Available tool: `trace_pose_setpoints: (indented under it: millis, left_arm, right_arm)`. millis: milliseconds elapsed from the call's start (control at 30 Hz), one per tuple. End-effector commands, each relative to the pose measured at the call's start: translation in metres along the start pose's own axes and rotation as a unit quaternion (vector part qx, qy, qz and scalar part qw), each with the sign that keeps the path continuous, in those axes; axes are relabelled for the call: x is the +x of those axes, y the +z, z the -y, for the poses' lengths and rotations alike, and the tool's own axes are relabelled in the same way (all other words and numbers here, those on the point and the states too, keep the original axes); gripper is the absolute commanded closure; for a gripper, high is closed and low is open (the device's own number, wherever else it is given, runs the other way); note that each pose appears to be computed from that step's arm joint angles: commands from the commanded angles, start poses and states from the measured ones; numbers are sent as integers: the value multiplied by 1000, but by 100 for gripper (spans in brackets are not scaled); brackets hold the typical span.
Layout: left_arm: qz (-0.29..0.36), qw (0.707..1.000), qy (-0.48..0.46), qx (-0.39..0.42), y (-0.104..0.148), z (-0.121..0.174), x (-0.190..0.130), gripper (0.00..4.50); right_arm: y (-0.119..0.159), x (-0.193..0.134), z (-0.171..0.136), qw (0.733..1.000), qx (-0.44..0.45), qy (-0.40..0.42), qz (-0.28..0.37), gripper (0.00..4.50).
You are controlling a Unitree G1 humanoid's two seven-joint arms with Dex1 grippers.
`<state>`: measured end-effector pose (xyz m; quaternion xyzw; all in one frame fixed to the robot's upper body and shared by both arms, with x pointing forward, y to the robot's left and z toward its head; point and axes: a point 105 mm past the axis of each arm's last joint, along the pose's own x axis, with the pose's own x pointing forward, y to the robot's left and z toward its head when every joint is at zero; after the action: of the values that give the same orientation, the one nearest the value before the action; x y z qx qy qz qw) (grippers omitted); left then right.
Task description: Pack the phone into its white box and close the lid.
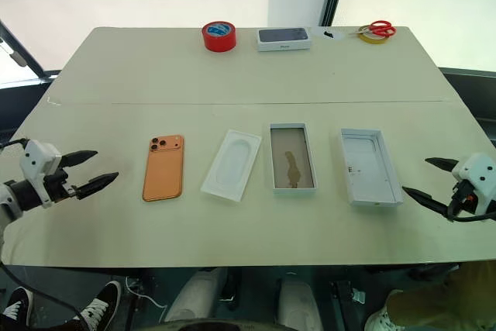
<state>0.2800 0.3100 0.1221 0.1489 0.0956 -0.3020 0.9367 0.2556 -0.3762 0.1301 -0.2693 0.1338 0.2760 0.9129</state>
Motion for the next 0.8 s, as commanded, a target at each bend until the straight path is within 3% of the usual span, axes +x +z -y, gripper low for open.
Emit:
trace_pose_setpoints:
  millis: [33, 800]
  left_arm:
    - [27, 999, 5, 21, 19, -1, -3, 5]
    - [25, 999, 13, 20, 28, 0, 13, 5]
  right_arm:
    - [14, -8, 14, 999, -19, -23, 12, 2]
    - [35, 14, 5, 999, -29, -10, 36, 2]
